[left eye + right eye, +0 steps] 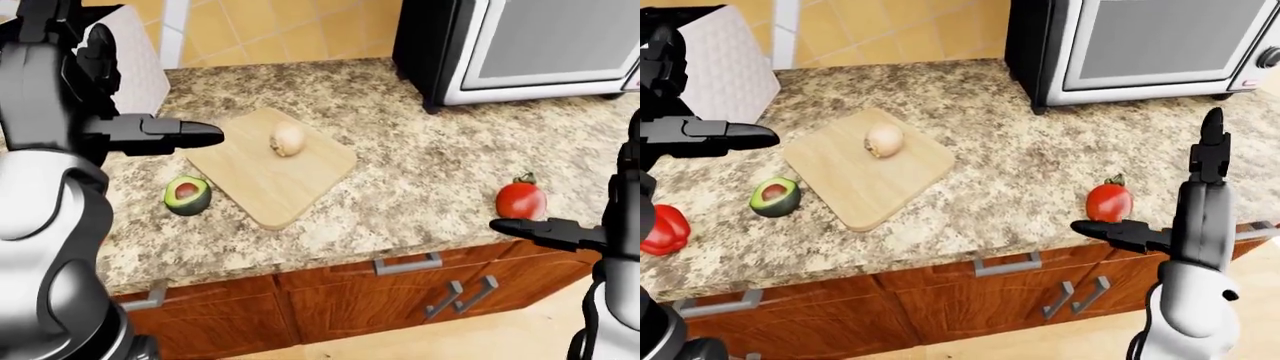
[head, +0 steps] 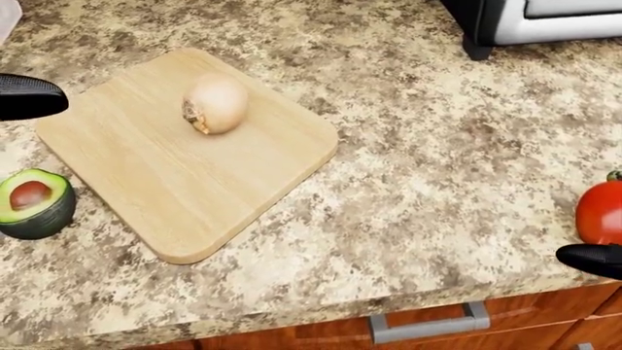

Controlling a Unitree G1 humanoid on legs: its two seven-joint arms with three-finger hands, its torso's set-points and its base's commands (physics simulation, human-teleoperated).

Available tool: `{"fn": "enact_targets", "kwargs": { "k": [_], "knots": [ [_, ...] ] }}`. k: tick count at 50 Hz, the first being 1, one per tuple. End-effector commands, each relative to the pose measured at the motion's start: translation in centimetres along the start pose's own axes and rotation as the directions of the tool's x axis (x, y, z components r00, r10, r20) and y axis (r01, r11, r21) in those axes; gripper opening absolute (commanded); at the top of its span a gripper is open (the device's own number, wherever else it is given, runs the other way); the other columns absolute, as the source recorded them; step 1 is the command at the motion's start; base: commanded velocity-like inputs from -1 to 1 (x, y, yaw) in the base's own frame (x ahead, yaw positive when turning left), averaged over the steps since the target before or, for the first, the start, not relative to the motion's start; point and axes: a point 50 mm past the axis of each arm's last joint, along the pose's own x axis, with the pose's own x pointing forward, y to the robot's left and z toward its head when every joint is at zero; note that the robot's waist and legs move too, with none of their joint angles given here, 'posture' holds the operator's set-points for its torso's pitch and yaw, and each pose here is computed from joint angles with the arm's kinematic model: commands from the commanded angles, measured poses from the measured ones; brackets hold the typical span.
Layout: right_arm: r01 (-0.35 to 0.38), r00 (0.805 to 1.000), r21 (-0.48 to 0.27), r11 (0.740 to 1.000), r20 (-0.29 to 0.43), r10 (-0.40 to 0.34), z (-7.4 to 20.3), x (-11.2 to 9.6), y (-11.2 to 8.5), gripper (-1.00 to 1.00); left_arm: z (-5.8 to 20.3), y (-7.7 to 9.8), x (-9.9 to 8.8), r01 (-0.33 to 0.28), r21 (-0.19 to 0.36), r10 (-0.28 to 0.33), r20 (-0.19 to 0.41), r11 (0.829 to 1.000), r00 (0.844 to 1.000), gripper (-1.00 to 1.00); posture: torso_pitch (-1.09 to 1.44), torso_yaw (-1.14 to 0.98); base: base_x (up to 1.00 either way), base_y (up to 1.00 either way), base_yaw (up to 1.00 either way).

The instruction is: Place the avocado, onion, tomato and bell pepper on the cutting board.

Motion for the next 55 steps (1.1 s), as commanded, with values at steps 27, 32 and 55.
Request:
{"fn": "enact_targets", "kwargs": {
  "k": [27, 32, 55],
  "knots": [
    [0.005, 0.999, 0.004, 1.0, 0.033, -0.006, -0.1, 0.4, 0.9, 1.0, 1.2, 0.7, -0.1, -0.025, 0.004, 0.025, 0.075, 1.0, 0.997, 1.0, 0.0, 0.0, 0.0, 0.0, 0.0],
    [-0.005, 1.0, 0.003, 1.0, 0.021, 0.005, -0.5, 0.1, 1.2, 0.93, 1.0, 0.7, -0.2, -0.028, 0.003, 0.027, 0.072, 1.0, 0.997, 1.0, 0.0, 0.0, 0.0, 0.0, 0.0],
    [-0.022, 1.0, -0.001, 1.0, 0.005, 0.022, -0.9, -0.2, 1.4, 0.21, 0.9, 0.7, -0.3, -0.026, 0.007, 0.025, 0.069, 1.0, 0.997, 1.0, 0.0, 0.0, 0.0, 0.0, 0.0]
  ]
}}
